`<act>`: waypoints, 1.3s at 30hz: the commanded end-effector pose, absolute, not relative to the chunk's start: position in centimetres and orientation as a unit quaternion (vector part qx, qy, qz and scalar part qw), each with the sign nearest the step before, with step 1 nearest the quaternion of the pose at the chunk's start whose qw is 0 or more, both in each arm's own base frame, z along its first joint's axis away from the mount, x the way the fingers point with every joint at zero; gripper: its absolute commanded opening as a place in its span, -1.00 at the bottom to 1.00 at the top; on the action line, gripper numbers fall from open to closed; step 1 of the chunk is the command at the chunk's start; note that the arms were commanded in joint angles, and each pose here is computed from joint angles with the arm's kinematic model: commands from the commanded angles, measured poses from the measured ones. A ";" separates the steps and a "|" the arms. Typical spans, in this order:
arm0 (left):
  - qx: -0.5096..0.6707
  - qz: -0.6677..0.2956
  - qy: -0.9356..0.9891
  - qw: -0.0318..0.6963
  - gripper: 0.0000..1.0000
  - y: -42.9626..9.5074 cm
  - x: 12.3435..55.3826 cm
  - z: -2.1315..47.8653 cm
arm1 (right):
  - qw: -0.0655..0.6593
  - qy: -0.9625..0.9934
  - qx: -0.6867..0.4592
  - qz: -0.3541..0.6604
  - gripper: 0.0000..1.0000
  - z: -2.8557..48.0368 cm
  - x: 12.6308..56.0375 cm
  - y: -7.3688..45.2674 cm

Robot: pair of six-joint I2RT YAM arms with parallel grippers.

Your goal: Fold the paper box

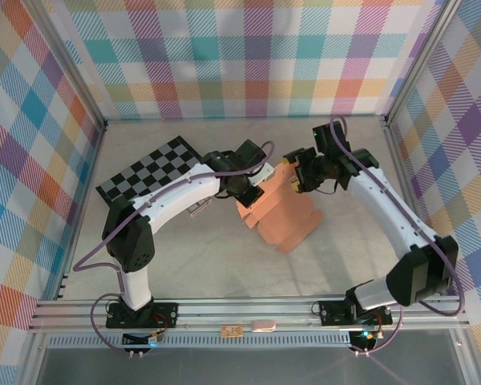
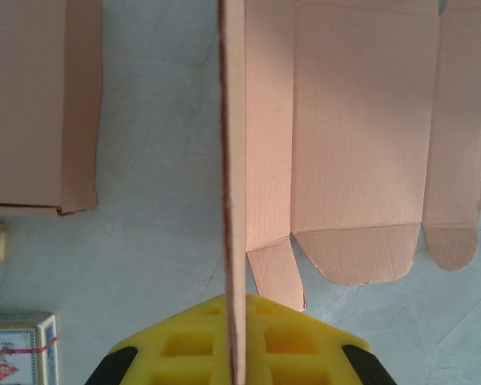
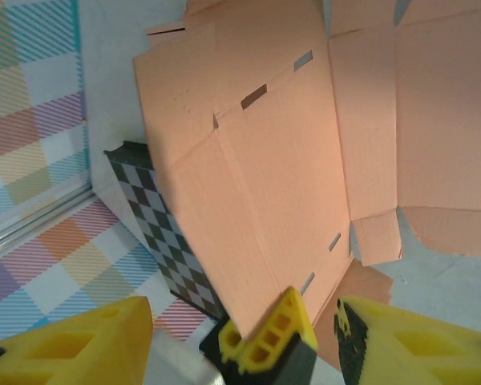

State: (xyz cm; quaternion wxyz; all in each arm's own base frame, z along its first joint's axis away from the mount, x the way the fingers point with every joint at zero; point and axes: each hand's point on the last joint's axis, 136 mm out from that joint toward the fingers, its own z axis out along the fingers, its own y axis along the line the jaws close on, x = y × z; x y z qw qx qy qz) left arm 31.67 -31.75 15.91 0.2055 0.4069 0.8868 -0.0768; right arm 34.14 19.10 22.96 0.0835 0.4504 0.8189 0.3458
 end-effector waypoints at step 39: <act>0.281 -0.070 0.918 0.272 0.53 -27.1 31.6 14.3 | -0.012 0.804 0.495 0.328 -1.00 20.4 37.0 19.8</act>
